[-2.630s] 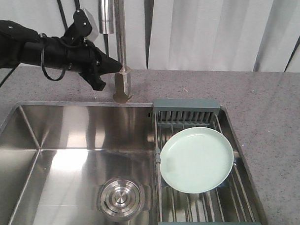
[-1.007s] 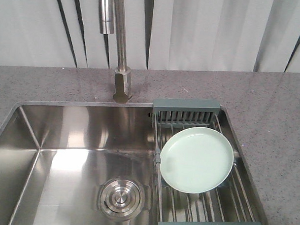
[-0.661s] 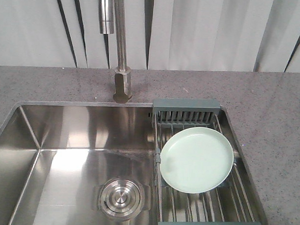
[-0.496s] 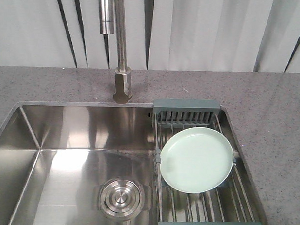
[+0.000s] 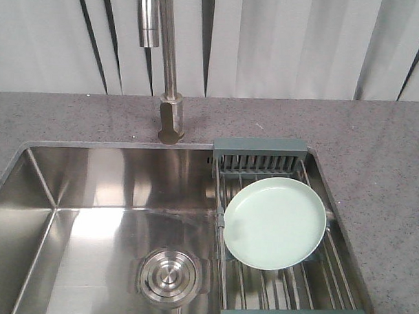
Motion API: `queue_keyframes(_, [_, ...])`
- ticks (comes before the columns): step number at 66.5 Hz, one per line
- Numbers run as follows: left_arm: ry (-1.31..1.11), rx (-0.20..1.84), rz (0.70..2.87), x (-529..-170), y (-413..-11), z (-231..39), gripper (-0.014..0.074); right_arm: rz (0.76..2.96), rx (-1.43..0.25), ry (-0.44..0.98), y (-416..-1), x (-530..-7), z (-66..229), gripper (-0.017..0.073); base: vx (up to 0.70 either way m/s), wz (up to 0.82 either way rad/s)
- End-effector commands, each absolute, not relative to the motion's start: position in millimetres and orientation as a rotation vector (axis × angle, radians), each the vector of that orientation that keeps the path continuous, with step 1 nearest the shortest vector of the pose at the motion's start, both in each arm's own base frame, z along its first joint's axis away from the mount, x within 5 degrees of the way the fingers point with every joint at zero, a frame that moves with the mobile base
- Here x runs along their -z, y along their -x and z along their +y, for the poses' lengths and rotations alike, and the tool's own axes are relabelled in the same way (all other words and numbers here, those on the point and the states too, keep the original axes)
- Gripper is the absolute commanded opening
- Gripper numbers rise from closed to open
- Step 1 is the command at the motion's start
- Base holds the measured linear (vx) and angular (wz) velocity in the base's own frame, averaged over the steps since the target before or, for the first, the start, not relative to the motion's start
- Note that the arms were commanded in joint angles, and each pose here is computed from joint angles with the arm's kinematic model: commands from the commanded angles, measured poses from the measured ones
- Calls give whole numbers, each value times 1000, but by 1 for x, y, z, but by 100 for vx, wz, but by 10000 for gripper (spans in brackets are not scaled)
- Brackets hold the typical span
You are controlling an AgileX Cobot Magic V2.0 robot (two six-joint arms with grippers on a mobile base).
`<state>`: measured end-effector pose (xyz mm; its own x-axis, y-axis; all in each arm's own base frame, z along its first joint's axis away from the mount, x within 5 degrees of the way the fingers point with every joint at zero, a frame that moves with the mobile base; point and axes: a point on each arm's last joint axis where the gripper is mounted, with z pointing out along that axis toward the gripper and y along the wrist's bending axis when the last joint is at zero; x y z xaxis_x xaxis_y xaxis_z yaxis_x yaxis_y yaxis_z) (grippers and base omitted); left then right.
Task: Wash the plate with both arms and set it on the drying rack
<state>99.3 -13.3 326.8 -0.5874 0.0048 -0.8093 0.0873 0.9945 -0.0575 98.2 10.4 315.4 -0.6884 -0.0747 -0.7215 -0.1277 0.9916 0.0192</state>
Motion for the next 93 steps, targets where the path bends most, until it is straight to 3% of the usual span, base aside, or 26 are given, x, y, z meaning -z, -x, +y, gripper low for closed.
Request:
queue_keyframes(1, [-52, 127, 2117, -339, -102, -14, -6, 2257, -75, 133, -102, -327, 10, 232, 0, 0])
queue_keyframes(11, [-61, 102, 2081, -338, -101, -12, -6, 2256, -79, 132, -102, -327, 10, 232, 0, 0])
queue_keyframes(22, [-53, 127, 1889, -326, -91, -11, -6, 2256, -79, 132, -102, -327, 10, 232, 0, 0])
queue_keyframes(44, [110, 44, 1710, -276, -62, 2, -6, 2257, -79, 132, -102, -327, 10, 232, 0, 0])
queue_keyframes(70, [111, 37, 1435, -216, -53, 3, -6, 2256, -79, 132, -102, -327, 10, 232, 0, 0])
queue_keyframes(93, [88, 15, 1427, -216, -53, 3, -6, 2252, -79, 132, -101, -328, 10, 232, 0, 0])
